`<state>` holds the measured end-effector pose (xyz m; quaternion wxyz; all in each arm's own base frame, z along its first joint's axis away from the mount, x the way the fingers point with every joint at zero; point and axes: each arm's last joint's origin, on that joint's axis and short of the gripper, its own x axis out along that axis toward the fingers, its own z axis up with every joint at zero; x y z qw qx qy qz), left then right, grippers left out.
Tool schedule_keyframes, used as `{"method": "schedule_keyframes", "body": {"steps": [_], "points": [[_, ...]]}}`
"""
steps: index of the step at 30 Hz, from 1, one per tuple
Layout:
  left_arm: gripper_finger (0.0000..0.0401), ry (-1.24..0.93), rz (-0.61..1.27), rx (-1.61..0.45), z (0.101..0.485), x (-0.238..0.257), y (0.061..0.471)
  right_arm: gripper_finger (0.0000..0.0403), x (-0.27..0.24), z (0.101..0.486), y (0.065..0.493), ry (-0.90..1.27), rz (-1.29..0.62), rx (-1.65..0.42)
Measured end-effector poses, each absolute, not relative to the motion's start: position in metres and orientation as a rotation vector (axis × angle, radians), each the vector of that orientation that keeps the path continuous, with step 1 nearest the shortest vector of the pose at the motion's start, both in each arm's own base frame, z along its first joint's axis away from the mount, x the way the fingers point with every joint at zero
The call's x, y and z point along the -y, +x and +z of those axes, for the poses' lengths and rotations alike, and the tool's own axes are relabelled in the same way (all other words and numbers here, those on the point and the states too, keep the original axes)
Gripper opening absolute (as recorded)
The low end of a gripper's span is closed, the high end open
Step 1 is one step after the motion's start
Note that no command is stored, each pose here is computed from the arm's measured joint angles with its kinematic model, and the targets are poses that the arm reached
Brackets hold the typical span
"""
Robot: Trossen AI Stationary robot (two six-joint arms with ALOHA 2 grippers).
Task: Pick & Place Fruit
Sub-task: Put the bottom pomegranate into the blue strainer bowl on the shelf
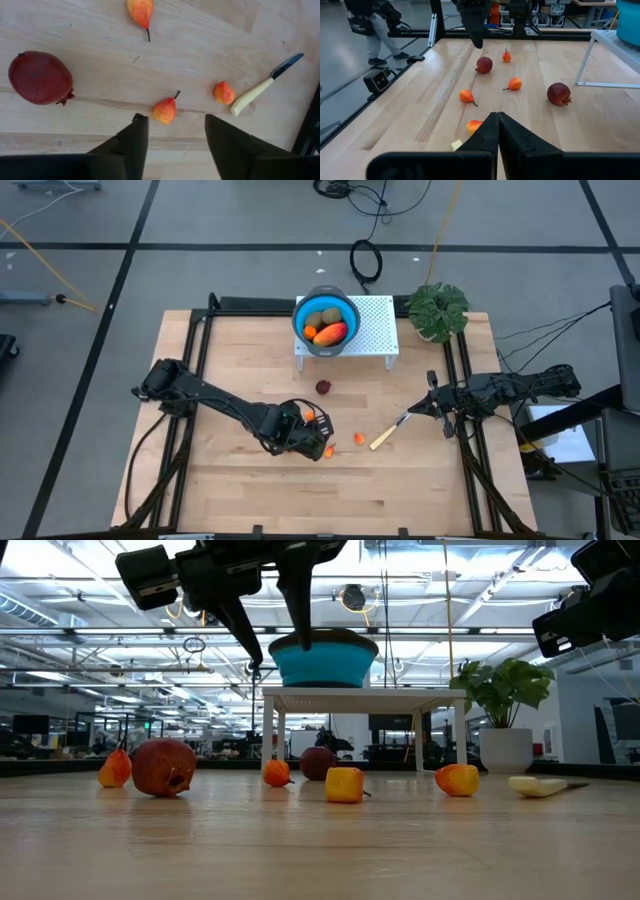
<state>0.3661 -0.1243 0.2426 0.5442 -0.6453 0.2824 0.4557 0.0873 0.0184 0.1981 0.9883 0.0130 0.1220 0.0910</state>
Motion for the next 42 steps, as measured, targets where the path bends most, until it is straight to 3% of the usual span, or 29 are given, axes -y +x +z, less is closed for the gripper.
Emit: {"method": "schedule_keyframes", "body": {"steps": [6,12,26,42], "points": [[0.0243,-1.538,1.073,-0.666,0.243,0.125,0.367,0.0000,-0.018,0.198,0.087,0.026,0.183,-0.245],[0.0265,-1.538,0.973,-0.621,0.247,0.127,0.375,0.0000,-0.018,0.198,0.087,0.026,0.183,-0.245],[0.0244,-1.522,0.947,-0.541,0.250,0.121,0.380,0.0000,-0.018,0.198,0.087,0.026,0.183,-0.245],[0.0241,-1.522,1.170,-0.764,0.239,0.124,0.357,0.0000,-0.018,0.198,0.087,0.026,0.183,-0.245]]}}
